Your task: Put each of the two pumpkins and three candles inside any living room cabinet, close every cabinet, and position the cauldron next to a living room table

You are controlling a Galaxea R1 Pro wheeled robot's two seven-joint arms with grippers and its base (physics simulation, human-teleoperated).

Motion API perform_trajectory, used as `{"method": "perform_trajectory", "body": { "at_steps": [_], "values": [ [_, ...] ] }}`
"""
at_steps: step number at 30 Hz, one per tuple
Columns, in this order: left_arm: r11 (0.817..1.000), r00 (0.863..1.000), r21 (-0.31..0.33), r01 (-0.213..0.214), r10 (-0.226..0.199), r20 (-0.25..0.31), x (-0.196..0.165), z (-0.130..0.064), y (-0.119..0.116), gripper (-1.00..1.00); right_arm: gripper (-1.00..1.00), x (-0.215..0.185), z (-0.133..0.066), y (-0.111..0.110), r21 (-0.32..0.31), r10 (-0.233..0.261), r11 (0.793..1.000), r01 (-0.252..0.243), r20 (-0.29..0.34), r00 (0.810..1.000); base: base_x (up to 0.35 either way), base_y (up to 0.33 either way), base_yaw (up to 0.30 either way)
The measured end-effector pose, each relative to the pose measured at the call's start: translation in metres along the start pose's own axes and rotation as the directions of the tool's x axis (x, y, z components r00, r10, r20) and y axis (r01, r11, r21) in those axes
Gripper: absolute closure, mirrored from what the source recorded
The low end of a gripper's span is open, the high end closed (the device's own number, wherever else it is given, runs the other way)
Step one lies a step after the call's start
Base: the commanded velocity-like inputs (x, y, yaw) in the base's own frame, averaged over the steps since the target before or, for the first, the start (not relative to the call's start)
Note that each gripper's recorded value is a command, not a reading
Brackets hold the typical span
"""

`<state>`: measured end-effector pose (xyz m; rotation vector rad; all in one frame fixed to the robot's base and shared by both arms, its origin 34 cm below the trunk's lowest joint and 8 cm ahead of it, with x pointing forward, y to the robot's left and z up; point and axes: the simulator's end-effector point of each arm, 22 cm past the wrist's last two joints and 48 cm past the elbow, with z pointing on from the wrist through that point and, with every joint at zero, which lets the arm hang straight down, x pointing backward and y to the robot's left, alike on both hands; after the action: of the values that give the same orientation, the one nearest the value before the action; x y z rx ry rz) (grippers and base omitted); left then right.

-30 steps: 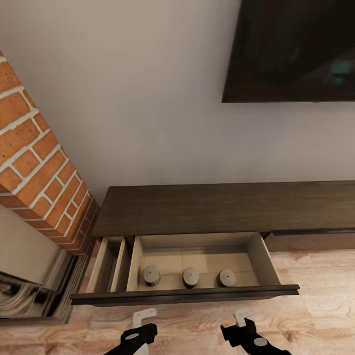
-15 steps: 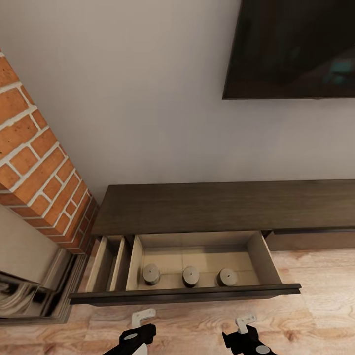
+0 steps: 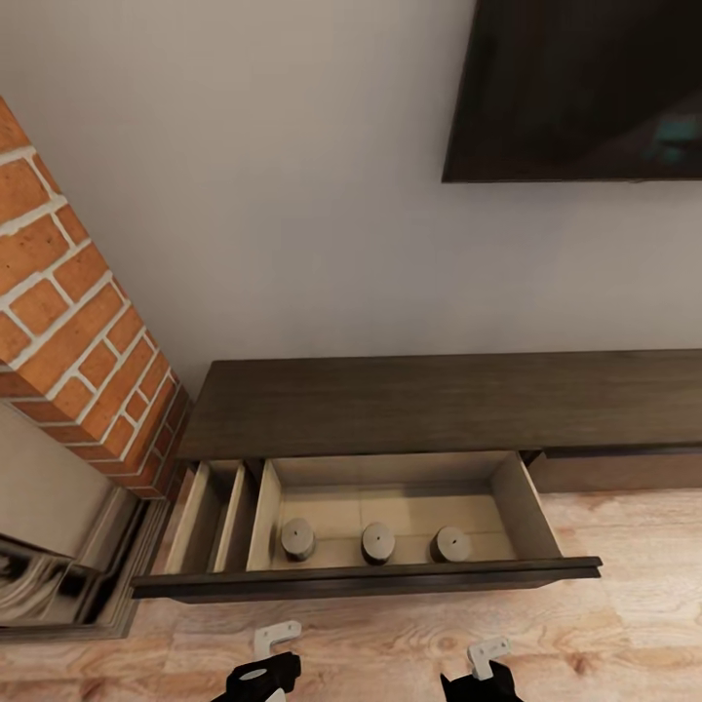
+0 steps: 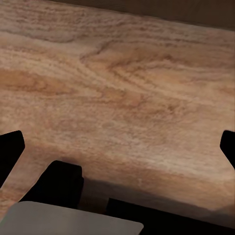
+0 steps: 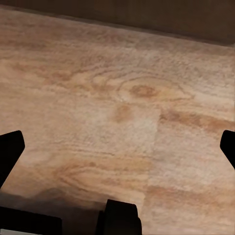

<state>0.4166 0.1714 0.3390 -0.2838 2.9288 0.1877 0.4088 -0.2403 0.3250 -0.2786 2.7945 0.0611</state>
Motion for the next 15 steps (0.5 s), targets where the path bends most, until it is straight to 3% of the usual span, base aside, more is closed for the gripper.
{"method": "perform_trajectory", "body": {
  "at_steps": [5, 15],
  "values": [
    [1.000, 1.000, 0.001, 0.000, 0.000, 0.006, 0.001, 0.008, -0.001, -1.00, -1.00, -0.007, 0.008, 0.000, 0.001, -0.002, 1.000, 0.002, 0.049, 0.999, 0.000, 0.000, -0.131],
    [1.000, 1.000, 0.004, 0.002, -0.002, 0.019, 0.002, 0.024, -0.003, -1.00, -1.00, -0.006, 0.024, -0.001, 0.003, -0.003, 1.000, 0.003, 0.069, 0.998, 0.000, 0.000, -0.198]
  ]
}}
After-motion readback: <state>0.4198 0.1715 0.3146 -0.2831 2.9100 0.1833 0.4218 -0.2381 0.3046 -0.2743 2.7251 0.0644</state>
